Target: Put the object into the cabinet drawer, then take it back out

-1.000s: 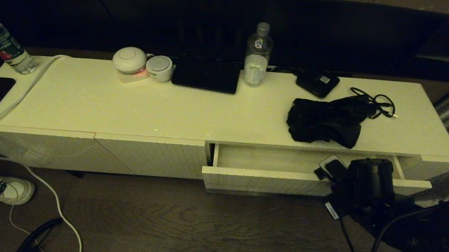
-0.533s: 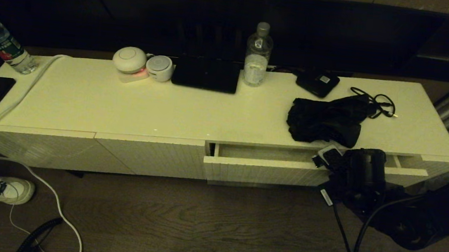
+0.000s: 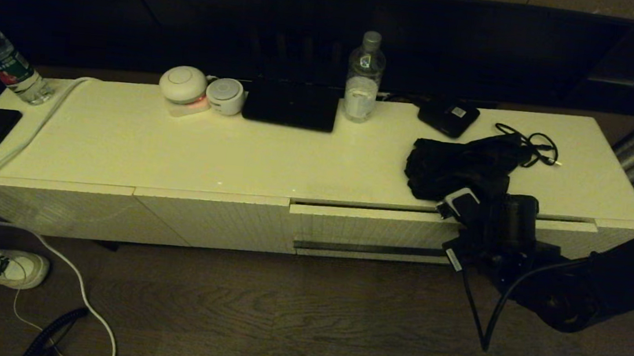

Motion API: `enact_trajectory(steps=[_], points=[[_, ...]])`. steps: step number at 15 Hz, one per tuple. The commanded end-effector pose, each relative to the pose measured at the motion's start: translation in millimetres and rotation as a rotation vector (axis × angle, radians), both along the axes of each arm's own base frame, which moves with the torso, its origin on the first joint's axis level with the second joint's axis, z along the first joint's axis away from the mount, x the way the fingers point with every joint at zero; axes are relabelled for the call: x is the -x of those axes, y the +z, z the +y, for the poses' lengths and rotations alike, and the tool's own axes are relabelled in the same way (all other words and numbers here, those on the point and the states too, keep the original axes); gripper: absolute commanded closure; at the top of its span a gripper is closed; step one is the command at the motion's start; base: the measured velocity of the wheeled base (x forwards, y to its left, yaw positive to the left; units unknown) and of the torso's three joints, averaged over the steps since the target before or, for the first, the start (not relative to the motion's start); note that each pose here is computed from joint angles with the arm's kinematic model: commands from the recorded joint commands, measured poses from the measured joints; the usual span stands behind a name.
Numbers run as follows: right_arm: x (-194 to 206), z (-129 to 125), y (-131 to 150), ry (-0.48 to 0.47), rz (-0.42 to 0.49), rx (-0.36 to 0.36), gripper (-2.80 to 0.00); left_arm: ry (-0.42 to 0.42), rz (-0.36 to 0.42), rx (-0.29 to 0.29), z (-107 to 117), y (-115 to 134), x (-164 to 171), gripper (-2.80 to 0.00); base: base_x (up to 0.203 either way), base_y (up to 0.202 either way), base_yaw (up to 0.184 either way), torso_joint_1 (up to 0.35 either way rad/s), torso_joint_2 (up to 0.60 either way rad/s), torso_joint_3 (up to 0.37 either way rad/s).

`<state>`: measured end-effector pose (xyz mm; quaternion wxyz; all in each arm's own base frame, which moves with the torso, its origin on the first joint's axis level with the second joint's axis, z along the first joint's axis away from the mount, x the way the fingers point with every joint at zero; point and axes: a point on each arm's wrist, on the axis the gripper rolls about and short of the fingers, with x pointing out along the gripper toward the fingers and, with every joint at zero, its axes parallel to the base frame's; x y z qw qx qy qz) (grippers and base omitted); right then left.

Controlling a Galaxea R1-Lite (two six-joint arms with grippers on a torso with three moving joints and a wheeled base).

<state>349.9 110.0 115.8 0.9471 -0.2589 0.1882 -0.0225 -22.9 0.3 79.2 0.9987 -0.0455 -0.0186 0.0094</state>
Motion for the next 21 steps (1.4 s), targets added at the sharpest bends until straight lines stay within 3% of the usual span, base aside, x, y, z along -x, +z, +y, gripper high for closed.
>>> enact_trajectory(steps=[1,5,11,17,21], points=[[-7.9,1.4,0.6,-0.007,-0.016,-0.002,0.00,0.001,-0.002,0.001,0.0,0.0,0.1,0.00,0.000,0.000,0.000,0.000,0.00,0.000],[-13.2,1.4,7.5,-0.011,-0.041,-0.010,0.00,0.001,-0.002,0.001,0.0,0.0,0.1,0.00,0.000,0.000,0.000,0.000,0.00,0.000],[24.4,-11.2,37.2,-0.011,-0.065,-0.011,0.00,0.001,-0.002,0.001,0.0,0.0,0.1,0.00,0.000,0.000,0.000,0.000,0.00,0.000],[120.8,-43.9,97.0,-0.011,-0.107,-0.020,0.00,0.001,-0.002,0.001,0.0,0.0,0.1,0.00,0.000,0.000,0.000,0.000,0.00,0.000],[212.4,-75.2,107.0,-0.014,-0.127,-0.027,0.00,0.001,-0.002,0.001,0.0,0.0,0.1,0.00,0.000,0.000,0.000,0.000,0.00,0.000]])
